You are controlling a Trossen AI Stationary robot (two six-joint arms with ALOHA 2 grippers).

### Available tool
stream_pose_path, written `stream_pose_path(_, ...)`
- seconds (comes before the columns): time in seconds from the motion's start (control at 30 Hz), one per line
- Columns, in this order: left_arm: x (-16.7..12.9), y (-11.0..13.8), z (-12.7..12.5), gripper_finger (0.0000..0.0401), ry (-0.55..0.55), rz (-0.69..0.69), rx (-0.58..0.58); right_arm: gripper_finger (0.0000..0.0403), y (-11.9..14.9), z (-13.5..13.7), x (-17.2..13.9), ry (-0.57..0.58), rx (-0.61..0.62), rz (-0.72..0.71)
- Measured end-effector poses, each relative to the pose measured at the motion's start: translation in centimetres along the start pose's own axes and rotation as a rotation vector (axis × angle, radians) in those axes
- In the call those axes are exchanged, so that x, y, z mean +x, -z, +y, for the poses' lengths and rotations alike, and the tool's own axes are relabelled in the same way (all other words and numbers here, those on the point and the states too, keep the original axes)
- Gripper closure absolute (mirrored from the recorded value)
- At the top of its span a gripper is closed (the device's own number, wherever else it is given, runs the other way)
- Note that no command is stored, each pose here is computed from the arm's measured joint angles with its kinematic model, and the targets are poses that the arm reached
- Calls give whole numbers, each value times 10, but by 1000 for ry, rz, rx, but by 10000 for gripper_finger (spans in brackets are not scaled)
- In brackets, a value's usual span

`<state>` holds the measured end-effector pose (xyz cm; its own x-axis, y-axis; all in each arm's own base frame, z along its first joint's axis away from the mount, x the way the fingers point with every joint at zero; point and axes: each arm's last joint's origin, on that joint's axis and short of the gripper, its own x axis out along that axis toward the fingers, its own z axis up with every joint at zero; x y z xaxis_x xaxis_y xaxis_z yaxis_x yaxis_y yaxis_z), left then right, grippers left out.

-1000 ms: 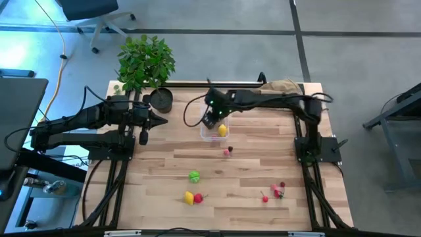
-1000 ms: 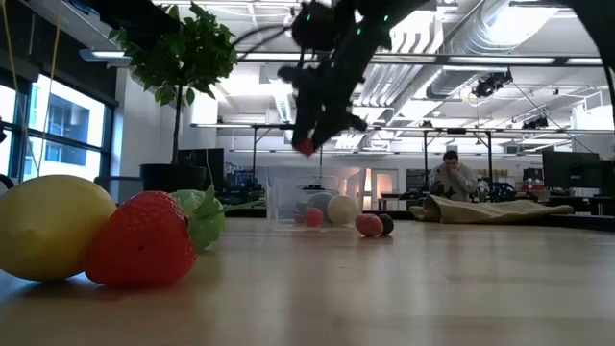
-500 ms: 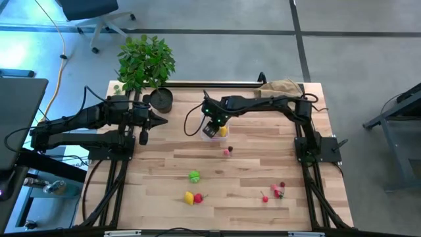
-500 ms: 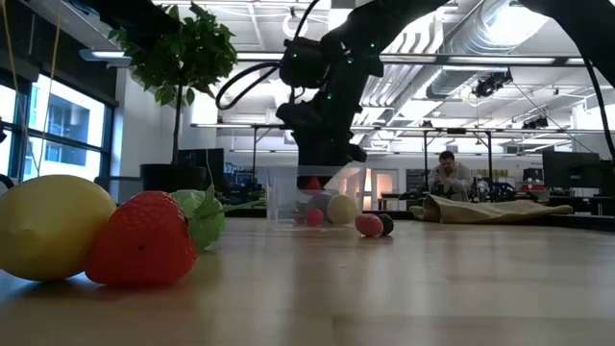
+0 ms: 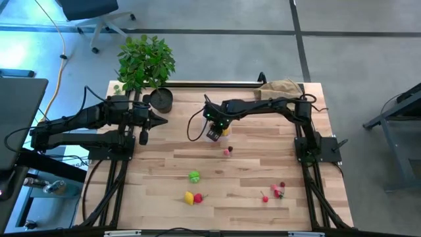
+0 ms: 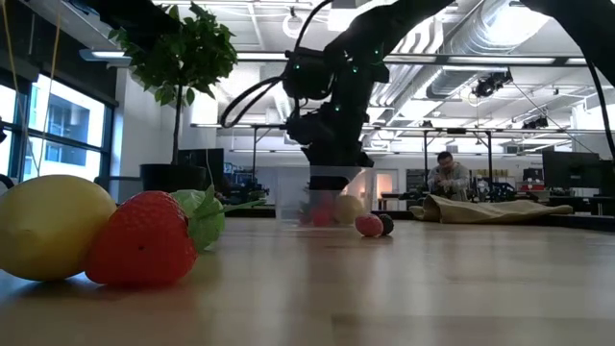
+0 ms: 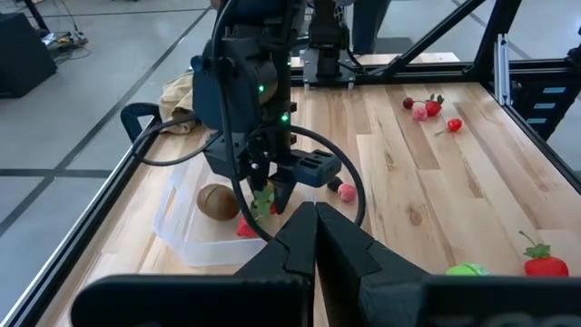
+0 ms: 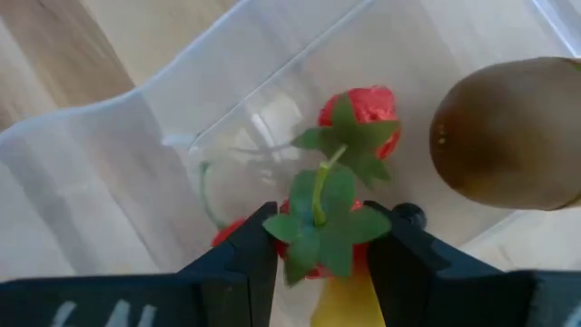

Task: Pick and placing Produce into tupperware
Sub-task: Put the top right red strawberry into the transparent bin, then put the bottom pink peach into the transparent bin

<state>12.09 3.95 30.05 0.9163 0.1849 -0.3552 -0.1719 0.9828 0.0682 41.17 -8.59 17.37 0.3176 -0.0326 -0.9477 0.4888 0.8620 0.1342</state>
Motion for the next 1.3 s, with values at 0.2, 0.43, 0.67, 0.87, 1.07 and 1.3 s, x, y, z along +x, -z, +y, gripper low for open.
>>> stream_pose_path(0.2, 0, 0, 0, 400, 0, 0, 0, 272, -1, 0, 0, -7, -41, -7)
stream_pose_path(0.43, 0, 0, 0, 400, 0, 0, 0, 255, -1, 0, 0, -3, -48, -7)
stream_pose_path(0.67, 0, 0, 0, 400, 0, 0, 0, 238, -1, 0, 0, 1, -25, -9)
stream_pose_path(0.87, 0, 0, 0, 400, 0, 0, 0, 238, -1, 0, 0, 1, -23, -9)
stream_pose_path(1.07, 0, 0, 0, 400, 0, 0, 0, 238, -4, 1, -9, -6, -24, -31)
stream_pose_path(1.3, 0, 0, 0, 400, 0, 0, 0, 238, -10, 2, -51, 69, -26, -72)
